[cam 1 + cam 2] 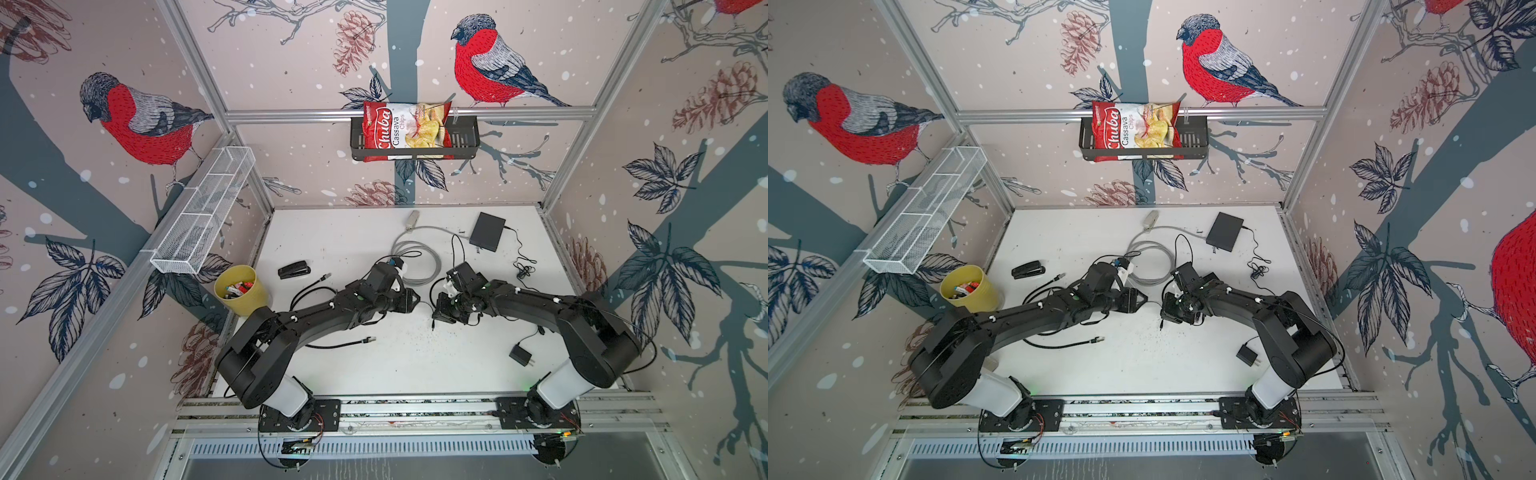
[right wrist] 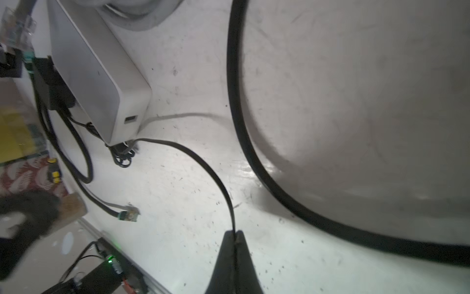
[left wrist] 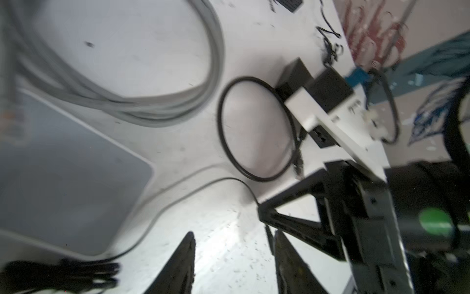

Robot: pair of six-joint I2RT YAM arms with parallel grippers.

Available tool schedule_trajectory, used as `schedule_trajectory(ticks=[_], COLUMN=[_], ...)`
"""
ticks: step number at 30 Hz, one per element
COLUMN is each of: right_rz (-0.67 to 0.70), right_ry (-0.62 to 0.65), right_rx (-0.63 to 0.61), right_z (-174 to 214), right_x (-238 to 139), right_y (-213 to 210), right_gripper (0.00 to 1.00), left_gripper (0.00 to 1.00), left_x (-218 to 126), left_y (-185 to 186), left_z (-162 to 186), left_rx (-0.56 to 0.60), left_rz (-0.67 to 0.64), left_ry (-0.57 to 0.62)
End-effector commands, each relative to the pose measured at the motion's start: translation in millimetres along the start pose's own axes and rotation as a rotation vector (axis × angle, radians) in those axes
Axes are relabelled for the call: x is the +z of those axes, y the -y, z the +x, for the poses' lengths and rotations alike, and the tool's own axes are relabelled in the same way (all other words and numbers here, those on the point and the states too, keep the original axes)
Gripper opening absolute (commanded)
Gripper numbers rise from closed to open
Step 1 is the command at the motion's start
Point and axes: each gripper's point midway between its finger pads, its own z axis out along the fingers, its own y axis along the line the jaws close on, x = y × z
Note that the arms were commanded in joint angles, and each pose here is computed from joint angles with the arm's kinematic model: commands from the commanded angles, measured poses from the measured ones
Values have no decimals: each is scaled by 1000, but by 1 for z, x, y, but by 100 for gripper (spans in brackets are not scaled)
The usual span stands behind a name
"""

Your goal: Insert the plug into the switch port

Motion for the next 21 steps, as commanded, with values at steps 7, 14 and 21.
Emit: schedule_trajectory(ticks=[7, 14, 21], right_rz=[-92, -91, -99], right_ry=[0, 8, 9], right_rx=[166, 174, 183], right_z=[-16, -21, -19], right_x=[0, 0, 1], right_y=[-14, -16, -14], right_gripper=[5, 5, 5], left_gripper=[39, 38, 29], left_x=[29, 40, 46], left_y=[25, 27, 15], left_z=[33, 44, 42], left_rx=[-74, -79, -87], left_rz=[140, 118, 53], left_ry=[-100, -133, -124])
